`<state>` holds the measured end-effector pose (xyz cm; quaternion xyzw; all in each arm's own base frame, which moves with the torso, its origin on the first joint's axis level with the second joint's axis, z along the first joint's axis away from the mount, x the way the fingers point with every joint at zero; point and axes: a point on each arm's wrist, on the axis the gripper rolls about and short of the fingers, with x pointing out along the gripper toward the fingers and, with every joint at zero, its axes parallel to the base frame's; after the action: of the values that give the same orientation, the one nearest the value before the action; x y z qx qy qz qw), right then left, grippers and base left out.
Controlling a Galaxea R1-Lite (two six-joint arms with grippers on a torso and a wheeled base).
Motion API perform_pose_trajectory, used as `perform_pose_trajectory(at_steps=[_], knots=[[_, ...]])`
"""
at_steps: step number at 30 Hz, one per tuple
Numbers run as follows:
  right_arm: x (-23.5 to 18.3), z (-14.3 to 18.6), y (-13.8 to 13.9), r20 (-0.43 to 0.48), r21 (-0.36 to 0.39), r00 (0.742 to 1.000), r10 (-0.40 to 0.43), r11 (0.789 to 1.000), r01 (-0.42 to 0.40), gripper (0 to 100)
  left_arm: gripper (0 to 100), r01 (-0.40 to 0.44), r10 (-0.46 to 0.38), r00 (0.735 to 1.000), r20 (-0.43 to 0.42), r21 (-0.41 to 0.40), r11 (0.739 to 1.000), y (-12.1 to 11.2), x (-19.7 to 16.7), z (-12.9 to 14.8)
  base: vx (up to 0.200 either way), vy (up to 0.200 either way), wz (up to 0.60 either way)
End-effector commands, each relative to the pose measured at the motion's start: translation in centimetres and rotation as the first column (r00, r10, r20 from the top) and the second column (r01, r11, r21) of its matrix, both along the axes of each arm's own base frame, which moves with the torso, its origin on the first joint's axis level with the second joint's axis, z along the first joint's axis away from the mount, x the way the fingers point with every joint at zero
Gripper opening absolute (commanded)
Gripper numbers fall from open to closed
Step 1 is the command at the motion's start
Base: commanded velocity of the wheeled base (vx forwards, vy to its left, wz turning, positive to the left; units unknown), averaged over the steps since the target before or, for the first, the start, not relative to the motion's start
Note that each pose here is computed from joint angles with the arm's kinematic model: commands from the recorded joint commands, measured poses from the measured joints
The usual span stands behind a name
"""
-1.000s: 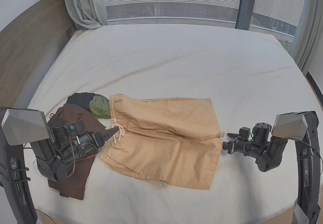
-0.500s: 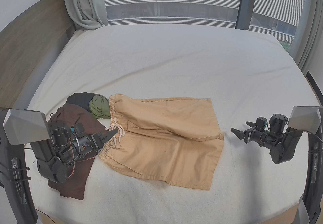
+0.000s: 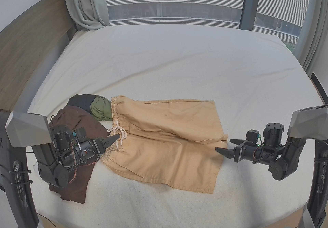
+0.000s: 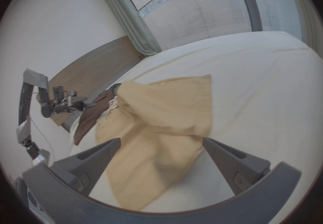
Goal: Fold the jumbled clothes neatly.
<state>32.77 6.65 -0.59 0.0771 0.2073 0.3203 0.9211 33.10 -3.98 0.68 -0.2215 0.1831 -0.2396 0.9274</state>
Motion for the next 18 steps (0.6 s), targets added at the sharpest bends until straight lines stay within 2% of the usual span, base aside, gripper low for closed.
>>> perform_pose_trajectory(at_steps=[1, 6, 13, 18], knots=[[-2.2, 1.2, 2.3, -0.013, 0.009, 0.997, 0.082, 0.997, -0.082, 100, 100, -0.005, 0.005, 1.000, -0.028, 0.002, 1.000, 0.1, -0.1, -0.8, 0.000, 0.000, 0.00], [-3.4, 1.5, 3.8, -0.021, 0.007, 0.990, 0.140, 0.990, -0.140, 100, 100, -0.021, 0.021, 0.998, -0.065, 0.009, 1.000, 0.4, 0.0, -2.2, 0.000, 0.000, 0.00], [-3.7, 1.7, 4.0, -0.016, 0.008, 0.989, 0.146, 0.989, -0.146, 100, 100, -0.029, 0.030, 0.994, -0.103, 0.013, 0.999, 0.6, 0.1, -3.4, 0.000, 0.000, 0.00], [-3.5, 1.6, 4.0, -0.014, 0.005, 0.989, 0.144, 0.990, -0.144, 100, 100, -0.069, 0.071, 0.988, -0.140, 0.024, 0.997, 1.4, 0.1, -4.3, 0.000, 0.000, 0.00]])
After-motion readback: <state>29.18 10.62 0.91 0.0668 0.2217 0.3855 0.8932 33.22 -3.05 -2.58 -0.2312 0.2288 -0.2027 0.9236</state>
